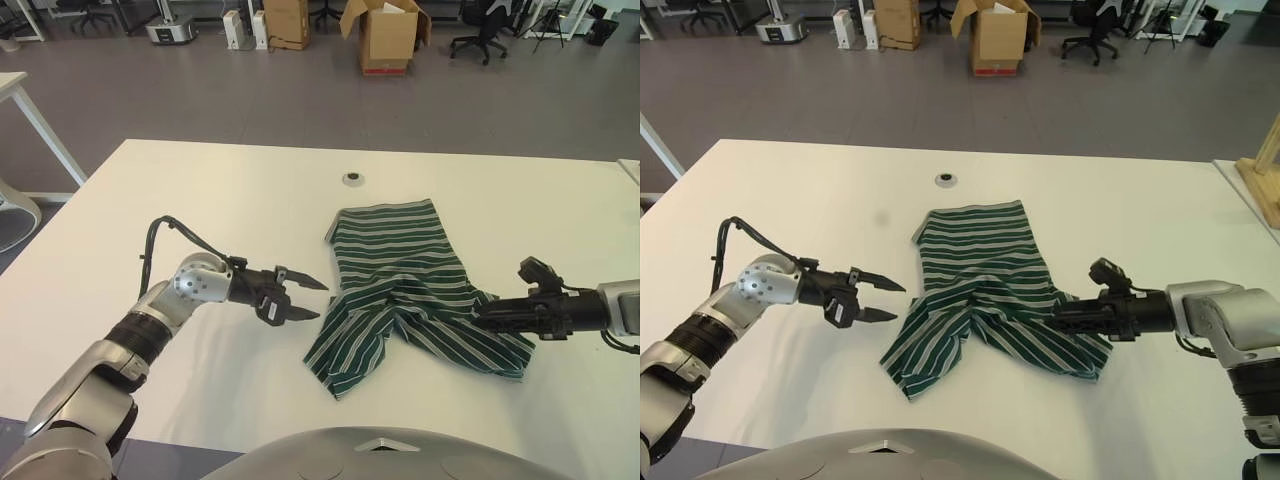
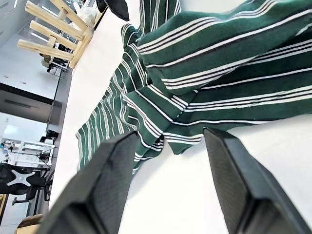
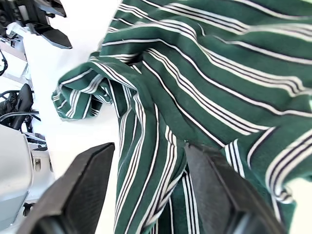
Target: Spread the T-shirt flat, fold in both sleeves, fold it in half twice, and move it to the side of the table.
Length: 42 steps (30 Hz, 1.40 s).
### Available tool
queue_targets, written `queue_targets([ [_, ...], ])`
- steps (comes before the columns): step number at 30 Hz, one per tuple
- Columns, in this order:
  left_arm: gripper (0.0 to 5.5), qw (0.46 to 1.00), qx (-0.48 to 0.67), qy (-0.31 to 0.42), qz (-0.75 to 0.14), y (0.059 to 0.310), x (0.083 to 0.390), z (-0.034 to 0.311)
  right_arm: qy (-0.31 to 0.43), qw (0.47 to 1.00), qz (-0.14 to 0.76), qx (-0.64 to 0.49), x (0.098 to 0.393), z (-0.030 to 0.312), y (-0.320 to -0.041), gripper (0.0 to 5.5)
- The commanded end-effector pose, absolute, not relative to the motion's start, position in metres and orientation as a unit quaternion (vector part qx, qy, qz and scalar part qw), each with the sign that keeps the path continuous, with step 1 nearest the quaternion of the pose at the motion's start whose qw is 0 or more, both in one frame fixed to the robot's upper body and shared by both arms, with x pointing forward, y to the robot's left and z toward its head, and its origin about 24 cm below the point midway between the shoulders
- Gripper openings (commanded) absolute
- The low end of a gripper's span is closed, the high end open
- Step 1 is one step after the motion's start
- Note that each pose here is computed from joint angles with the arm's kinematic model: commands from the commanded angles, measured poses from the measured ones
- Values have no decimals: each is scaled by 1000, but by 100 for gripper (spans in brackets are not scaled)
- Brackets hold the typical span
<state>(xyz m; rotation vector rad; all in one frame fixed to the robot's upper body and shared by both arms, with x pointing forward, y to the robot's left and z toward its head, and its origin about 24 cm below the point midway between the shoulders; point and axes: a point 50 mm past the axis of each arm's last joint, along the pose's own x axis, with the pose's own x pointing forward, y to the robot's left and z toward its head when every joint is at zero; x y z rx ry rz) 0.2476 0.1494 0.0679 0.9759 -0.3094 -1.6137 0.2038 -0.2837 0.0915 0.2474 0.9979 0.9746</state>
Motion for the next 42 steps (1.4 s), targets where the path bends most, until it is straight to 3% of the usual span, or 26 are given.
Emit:
queue_targets([
  [1, 248, 574, 421, -131, -689, 148, 248, 70, 480, 758, 425, 119, 199, 71, -283, 268],
  [7, 248, 576, 420, -128, -690, 149, 247, 70, 496, 757, 403, 133, 197, 60, -285, 268],
  [16, 251, 581, 419, -124, -687, 150, 246, 68, 467, 743, 453, 158, 198, 75, -278, 92],
  [20, 251, 580, 417, -123, -689, 150, 245, 66, 467, 732, 471, 156, 194, 76, -276, 42],
  [22, 251, 580, 416, -120, -690, 151, 243, 65, 473, 692, 528, 137, 179, 80, -266, 2],
  [25, 251, 581, 414, -116, -691, 153, 240, 64, 484, 616, 615, 89, 153, 86, -261, 2],
  [29, 251, 579, 412, -113, -694, 153, 238, 62, 534, 554, 638, -36, 134, 73, -279, 2],
  [35, 251, 571, 409, -110, -703, 152, 236, 61, 522, 571, 617, -142, 138, 53, -279, 2],
  [42, 251, 567, 400, -96, -713, 151, 231, 55, 456, 665, 592, -15, 189, 116, -279, 108],
])
